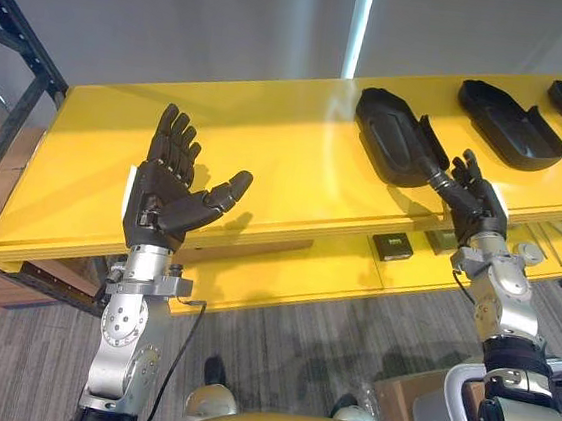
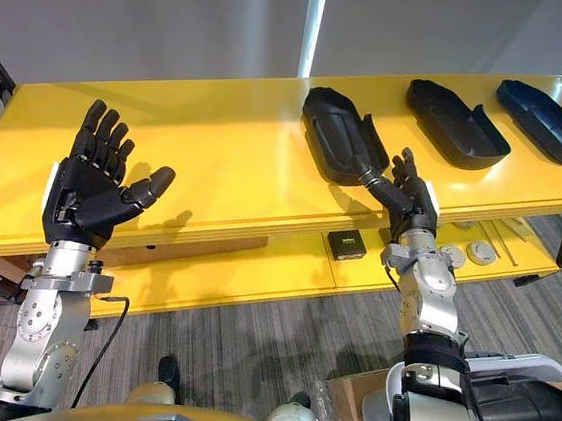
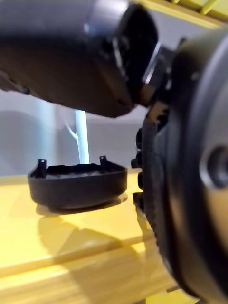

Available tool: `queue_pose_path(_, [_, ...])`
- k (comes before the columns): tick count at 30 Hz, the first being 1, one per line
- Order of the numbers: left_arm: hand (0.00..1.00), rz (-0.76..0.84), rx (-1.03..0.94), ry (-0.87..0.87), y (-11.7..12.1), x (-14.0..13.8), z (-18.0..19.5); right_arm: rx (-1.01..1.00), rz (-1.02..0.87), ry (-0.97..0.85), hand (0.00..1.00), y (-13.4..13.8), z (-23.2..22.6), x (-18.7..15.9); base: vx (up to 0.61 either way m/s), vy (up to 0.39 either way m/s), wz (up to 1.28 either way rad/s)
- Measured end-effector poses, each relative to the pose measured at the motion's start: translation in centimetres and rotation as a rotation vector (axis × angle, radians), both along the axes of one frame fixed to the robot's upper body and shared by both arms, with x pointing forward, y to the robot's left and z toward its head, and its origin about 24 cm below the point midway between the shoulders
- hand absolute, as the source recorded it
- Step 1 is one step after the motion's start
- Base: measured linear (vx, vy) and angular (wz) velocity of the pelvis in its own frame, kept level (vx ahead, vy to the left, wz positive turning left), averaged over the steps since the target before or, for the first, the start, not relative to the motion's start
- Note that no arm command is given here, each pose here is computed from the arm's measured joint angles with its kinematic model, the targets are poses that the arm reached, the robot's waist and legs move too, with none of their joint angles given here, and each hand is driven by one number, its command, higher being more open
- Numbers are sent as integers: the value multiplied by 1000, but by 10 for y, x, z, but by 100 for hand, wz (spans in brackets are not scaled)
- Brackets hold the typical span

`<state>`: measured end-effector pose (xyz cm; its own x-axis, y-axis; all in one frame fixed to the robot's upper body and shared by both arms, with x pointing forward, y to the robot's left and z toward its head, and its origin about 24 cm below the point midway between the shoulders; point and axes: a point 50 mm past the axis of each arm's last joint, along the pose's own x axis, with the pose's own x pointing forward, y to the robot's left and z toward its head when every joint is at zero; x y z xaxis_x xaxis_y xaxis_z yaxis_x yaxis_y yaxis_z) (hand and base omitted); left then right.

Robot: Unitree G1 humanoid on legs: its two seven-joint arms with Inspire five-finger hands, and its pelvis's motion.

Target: Walk over and take three plastic housings, then place them on the shelf

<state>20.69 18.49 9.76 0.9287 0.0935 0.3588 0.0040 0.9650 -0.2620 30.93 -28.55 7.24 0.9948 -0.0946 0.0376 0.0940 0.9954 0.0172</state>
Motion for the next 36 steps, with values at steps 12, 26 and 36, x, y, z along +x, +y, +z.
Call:
queue_pose_path(12, [100,-1,1,3,0,0,-1,-4,37,-12,100,4,4,4,-10,3,0])
queue_pose_path(26, [100,-7,3,10,0,0,-3,-6,-8,-11,100,3,4,4,0,0,0])
queue_pose_path(36, [100,7,1,15,1,-4,-6,-296,-238,-308,100,10,55,-31,2,1,-6])
